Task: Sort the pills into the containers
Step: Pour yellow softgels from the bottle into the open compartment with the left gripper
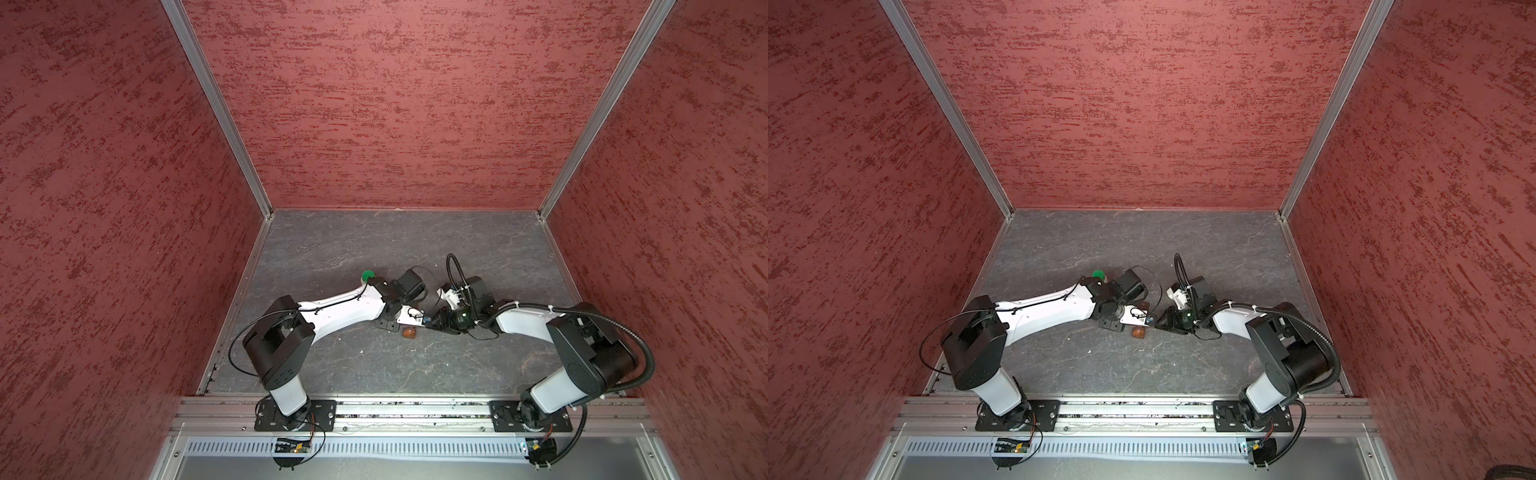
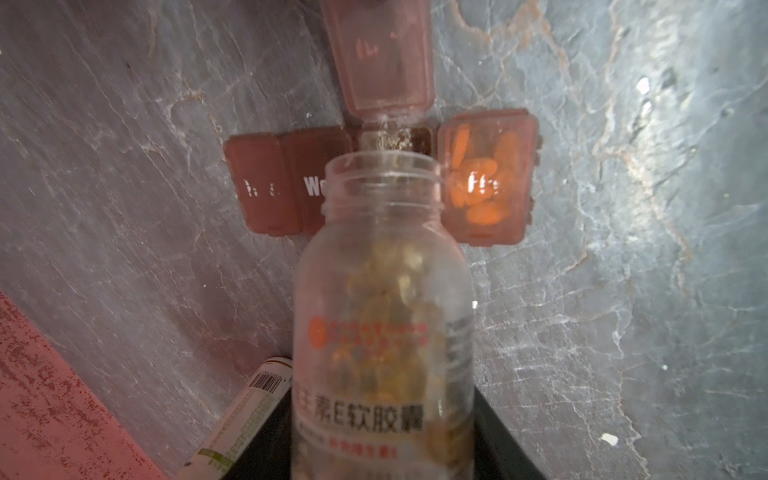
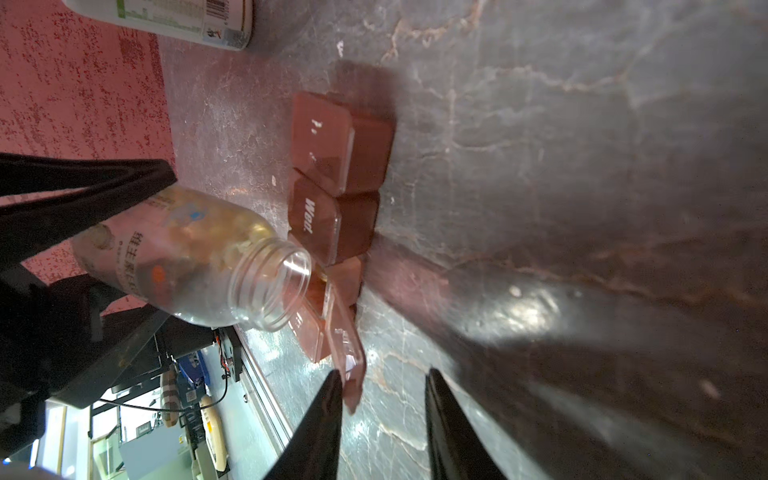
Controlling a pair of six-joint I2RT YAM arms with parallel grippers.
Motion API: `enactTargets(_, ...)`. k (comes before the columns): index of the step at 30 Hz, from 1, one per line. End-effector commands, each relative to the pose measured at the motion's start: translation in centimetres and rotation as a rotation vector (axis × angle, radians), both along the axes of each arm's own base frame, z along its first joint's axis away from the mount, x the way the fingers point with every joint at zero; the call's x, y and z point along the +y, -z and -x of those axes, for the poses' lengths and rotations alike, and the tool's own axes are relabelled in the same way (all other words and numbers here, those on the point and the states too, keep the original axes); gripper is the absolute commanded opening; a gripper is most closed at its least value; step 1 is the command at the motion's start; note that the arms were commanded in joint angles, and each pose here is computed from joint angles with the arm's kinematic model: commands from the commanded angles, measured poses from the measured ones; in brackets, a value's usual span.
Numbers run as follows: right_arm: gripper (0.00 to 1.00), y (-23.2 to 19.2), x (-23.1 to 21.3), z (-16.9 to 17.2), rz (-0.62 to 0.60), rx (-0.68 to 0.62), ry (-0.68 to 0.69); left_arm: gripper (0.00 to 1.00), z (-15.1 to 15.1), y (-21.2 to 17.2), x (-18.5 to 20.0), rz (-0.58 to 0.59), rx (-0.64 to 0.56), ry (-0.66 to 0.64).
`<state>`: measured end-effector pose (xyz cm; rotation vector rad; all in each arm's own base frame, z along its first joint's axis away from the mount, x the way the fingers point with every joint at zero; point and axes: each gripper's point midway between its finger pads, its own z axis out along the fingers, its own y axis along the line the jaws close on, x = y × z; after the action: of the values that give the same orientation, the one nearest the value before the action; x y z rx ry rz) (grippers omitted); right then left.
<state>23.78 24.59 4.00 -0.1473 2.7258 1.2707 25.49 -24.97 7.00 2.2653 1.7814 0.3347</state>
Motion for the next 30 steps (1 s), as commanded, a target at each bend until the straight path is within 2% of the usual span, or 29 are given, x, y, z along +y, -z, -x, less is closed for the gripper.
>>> enactTargets(1,0.35,0.18,0.23,0.26,-0.013,-0.015,-0.021,0.00,-0.03,-0.04,-0.18,-0.025,-0.013,0.032)
enactTargets(30,0.35,0.53,0.15,0.57,-0.011,-0.006,-0.024,0.00,-0.10,-0.46,-0.65,-0.088,-0.050,0.063)
